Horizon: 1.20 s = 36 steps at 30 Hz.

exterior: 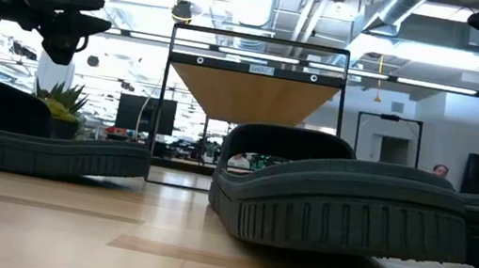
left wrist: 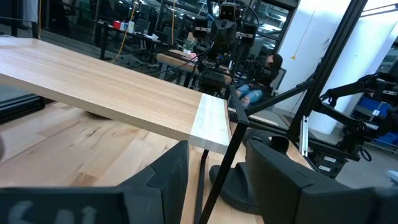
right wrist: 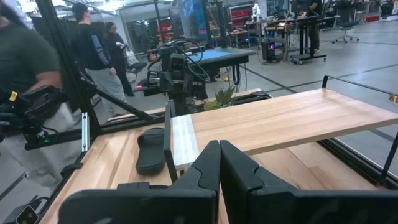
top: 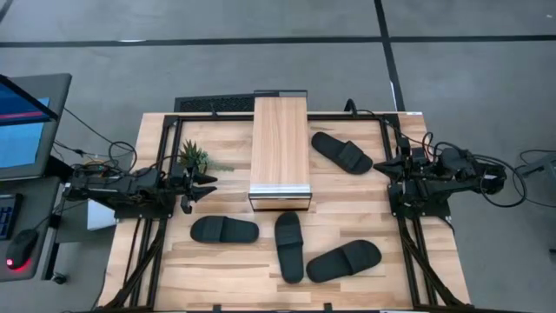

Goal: Pick and place slides into the shelf

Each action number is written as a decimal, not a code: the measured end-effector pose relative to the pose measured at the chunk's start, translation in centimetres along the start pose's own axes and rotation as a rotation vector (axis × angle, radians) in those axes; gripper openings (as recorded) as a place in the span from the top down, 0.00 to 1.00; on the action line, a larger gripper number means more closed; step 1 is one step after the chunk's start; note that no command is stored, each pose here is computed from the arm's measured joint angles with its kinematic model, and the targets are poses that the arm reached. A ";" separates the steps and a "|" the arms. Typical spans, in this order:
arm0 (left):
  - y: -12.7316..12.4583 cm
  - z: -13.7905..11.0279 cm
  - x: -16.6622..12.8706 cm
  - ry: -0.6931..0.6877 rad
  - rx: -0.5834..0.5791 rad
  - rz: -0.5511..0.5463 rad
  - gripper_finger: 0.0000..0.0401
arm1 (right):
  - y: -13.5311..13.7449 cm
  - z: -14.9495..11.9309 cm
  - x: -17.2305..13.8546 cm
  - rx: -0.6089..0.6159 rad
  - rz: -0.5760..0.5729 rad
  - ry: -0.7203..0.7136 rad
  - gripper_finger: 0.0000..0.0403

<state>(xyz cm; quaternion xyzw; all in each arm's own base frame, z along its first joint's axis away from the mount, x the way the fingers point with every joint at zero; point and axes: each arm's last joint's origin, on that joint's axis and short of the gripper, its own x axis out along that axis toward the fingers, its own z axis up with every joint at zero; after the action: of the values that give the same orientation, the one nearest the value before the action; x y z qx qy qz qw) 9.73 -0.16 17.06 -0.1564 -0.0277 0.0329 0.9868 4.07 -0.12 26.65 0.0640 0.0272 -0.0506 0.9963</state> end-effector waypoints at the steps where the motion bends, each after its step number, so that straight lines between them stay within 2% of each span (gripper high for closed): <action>1: 0.0 0.0 0.0 0.000 0.000 0.000 0.63 | 0.0 0.0 0.0 0.000 0.000 0.000 1.00; 18: 0.0 0.1 0.0 -0.008 -0.001 0.000 0.63 | 0.0 0.0 0.0 0.000 0.000 0.000 1.00; 23: 0.2 0.3 0.0 -0.055 -0.010 0.081 0.63 | 0.0 0.0 0.0 0.000 0.000 0.000 1.00; 27: 0.2 0.4 0.0 -0.063 -0.106 0.078 0.63 | 0.0 0.0 0.0 0.000 0.000 0.000 1.00; 32: 0.0 1.0 -0.1 -0.127 -0.312 0.042 0.63 | 0.0 0.0 0.0 0.000 0.000 0.000 1.00; 36: -0.7 2.7 -0.4 -0.274 -0.319 -0.086 0.63 | 0.0 0.0 0.0 0.000 0.000 0.000 1.00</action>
<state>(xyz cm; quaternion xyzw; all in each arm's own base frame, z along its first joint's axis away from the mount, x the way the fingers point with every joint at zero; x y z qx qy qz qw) 9.20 -0.01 19.80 -0.3032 -0.1733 0.0069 0.9370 4.06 -0.12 26.65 0.0642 0.0271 -0.0506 0.9963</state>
